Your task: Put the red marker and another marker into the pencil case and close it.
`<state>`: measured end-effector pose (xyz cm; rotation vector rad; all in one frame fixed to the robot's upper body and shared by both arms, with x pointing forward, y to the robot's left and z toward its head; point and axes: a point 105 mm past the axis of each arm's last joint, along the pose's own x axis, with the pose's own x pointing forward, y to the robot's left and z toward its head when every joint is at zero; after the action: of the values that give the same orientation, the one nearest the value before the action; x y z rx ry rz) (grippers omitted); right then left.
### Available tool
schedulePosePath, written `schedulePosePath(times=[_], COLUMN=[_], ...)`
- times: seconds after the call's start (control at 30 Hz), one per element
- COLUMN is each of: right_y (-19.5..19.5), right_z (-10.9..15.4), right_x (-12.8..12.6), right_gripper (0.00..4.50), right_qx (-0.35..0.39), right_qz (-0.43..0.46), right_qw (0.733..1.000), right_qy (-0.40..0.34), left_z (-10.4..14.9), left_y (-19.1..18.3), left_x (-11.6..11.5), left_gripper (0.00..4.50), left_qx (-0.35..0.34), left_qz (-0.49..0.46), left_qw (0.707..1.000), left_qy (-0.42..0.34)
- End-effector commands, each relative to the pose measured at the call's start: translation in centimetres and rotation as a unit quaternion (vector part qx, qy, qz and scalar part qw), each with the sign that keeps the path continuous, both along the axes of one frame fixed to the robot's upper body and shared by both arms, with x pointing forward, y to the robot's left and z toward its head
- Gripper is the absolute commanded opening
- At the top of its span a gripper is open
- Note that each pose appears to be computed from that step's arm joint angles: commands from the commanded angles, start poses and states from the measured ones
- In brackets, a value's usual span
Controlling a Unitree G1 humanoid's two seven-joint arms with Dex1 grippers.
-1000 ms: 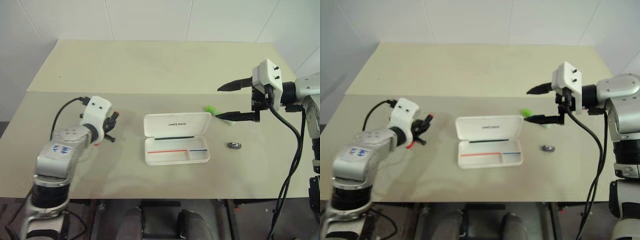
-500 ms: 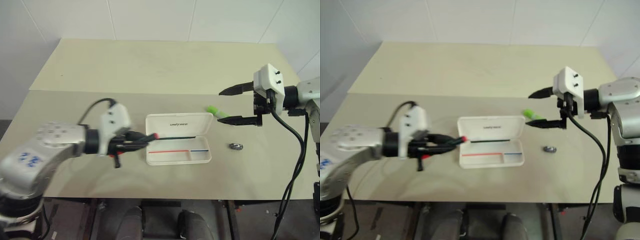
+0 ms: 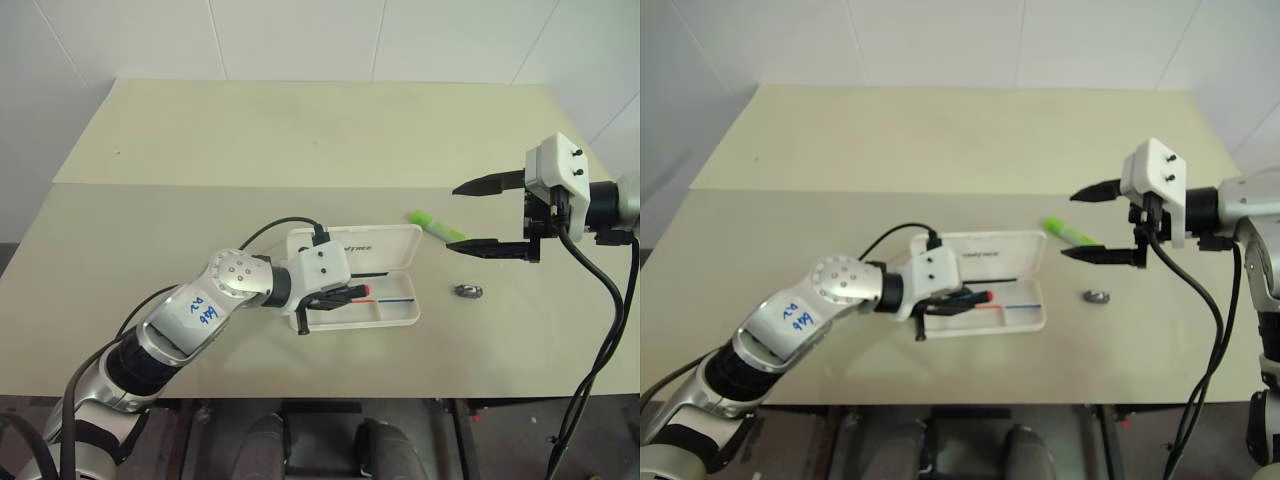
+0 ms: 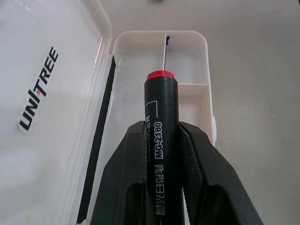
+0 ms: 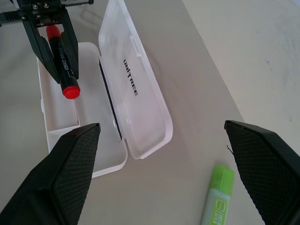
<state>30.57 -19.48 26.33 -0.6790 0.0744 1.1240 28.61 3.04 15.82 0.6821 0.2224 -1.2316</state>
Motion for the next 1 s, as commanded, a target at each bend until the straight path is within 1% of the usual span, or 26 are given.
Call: schedulePosePath(times=[0.03,0.13,0.3,0.37,0.47,0.63,0.77,0.8,0.83,1.0], right_y=[-0.4,-0.4,-0.3,-0.2,0.2,0.4,0.6,0.6,0.7,0.9], right_z=[1.4,1.2,1.1,1.1,1.2,1.3,1.4,1.4,1.4,1.4], right_x=[-0.8,-0.9,-1.1,-1.1,-1.0,-1.1,-1.0,-1.0,-1.0,-0.9], right_gripper=[4.50,4.50,4.50,4.50,4.50,4.50,4.50,4.50,4.50,4.50], right_qx=[0.004,0.006,0.013,0.014,0.019,0.021,0.022,0.022,0.022,0.023], right_qz=[-0.011,-0.016,-0.021,-0.021,-0.016,-0.011,-0.008,-0.007,-0.006,-0.002], right_qw=[1.000,1.000,0.999,0.999,0.999,0.999,0.999,0.999,0.999,0.999], right_qy=[-0.028,-0.027,-0.030,-0.030,-0.033,-0.032,-0.032,-0.032,-0.031,-0.028], left_z=[0.8,1.3,0.8,0.8,0.6,0.3,0.4,0.4,0.4,0.7], left_y=[-1.0,-1.5,-2.6,-2.7,-3.2,-3.0,-3.1,-3.0,-2.8,-2.8], left_x=[0.4,0.8,1.5,1.6,1.3,1.7,1.5,1.6,1.8,2.0], left_gripper=[0.61,0.61,0.61,0.61,0.61,0.61,0.61,1.35,1.62,3.30], left_qx=[0.001,-0.006,0.032,0.036,0.041,0.060,0.050,0.050,0.054,0.050], left_qz=[-0.015,-0.010,-0.017,-0.019,-0.036,-0.027,-0.021,-0.017,-0.011,-0.004], left_qw=[0.999,0.998,0.993,0.991,0.990,0.986,0.987,0.987,0.987,0.986], left_qy=[-0.044,-0.054,-0.116,-0.126,-0.131,-0.153,-0.151,-0.151,-0.153,-0.159])
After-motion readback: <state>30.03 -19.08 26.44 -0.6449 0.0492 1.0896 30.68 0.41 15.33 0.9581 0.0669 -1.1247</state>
